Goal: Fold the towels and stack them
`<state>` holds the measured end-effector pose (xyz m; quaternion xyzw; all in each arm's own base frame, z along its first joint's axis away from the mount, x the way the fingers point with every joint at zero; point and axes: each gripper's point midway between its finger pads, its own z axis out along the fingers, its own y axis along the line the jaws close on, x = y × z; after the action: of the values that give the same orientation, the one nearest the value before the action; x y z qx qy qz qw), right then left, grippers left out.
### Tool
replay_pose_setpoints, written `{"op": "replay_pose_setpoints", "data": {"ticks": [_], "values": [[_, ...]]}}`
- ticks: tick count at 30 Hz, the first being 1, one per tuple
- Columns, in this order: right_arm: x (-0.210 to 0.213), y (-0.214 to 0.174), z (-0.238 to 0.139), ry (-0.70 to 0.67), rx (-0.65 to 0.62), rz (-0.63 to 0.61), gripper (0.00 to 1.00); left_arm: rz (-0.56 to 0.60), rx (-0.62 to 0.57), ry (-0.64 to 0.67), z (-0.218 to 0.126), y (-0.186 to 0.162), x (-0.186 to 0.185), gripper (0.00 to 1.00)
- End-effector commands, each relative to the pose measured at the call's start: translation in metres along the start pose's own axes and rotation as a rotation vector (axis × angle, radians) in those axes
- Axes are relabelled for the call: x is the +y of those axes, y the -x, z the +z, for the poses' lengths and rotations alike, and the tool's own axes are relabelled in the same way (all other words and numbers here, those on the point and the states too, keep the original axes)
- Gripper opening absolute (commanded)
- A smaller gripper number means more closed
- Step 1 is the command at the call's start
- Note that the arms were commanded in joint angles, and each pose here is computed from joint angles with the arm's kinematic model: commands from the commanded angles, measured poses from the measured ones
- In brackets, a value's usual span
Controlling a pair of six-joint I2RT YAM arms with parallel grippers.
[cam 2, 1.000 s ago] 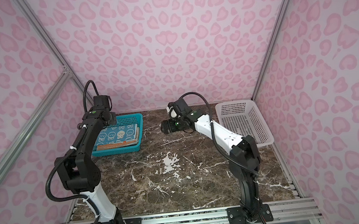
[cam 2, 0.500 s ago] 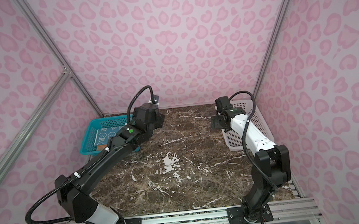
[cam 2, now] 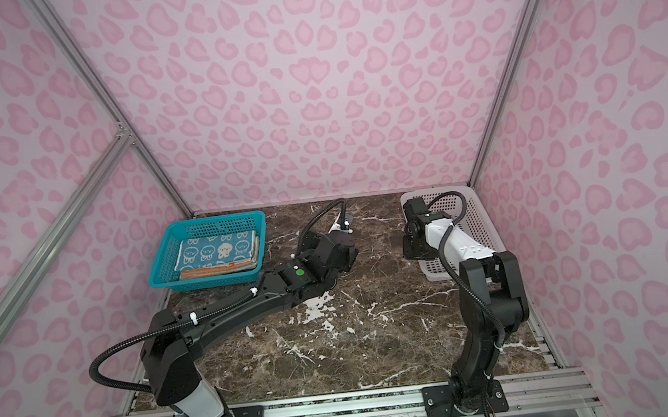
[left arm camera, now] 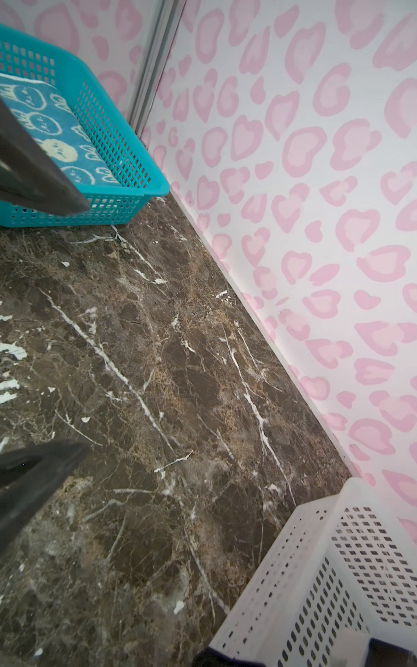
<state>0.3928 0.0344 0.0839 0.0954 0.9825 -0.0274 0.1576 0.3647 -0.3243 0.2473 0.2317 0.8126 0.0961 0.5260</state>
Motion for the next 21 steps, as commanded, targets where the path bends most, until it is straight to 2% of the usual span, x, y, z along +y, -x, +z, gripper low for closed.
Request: {"op": "replay_pose_setpoints", "data": {"ticks": [1,7,11,12,15,18,21], "values": [[0.005,0.002,0.002,-0.012,-0.013,-0.023,0.22,-0.059,-0.021,0.020,0.001,0.009,0.003,0.97],[0.062,0.007,-0.020,0.069,-0.064,-0.051,0.00,-0.069,-0.017,0.058,-0.006,0.003,0.017,0.97],[0.126,0.018,-0.050,0.169,-0.125,-0.061,0.00,-0.144,0.001,0.077,-0.013,-0.013,0.039,0.97],[0.141,0.019,-0.056,0.186,-0.138,-0.067,0.00,-0.161,0.029,0.071,-0.012,-0.028,0.045,0.97],[0.184,0.021,-0.067,0.241,-0.149,-0.065,0.00,-0.286,0.074,0.026,-0.015,-0.055,0.069,0.97],[0.224,0.016,-0.068,0.268,-0.132,-0.063,0.00,-0.404,0.095,0.030,-0.019,-0.084,0.101,0.97],[0.263,0.009,-0.060,0.279,-0.110,-0.070,0.00,-0.449,0.116,0.055,-0.025,-0.105,0.124,0.97]]}}
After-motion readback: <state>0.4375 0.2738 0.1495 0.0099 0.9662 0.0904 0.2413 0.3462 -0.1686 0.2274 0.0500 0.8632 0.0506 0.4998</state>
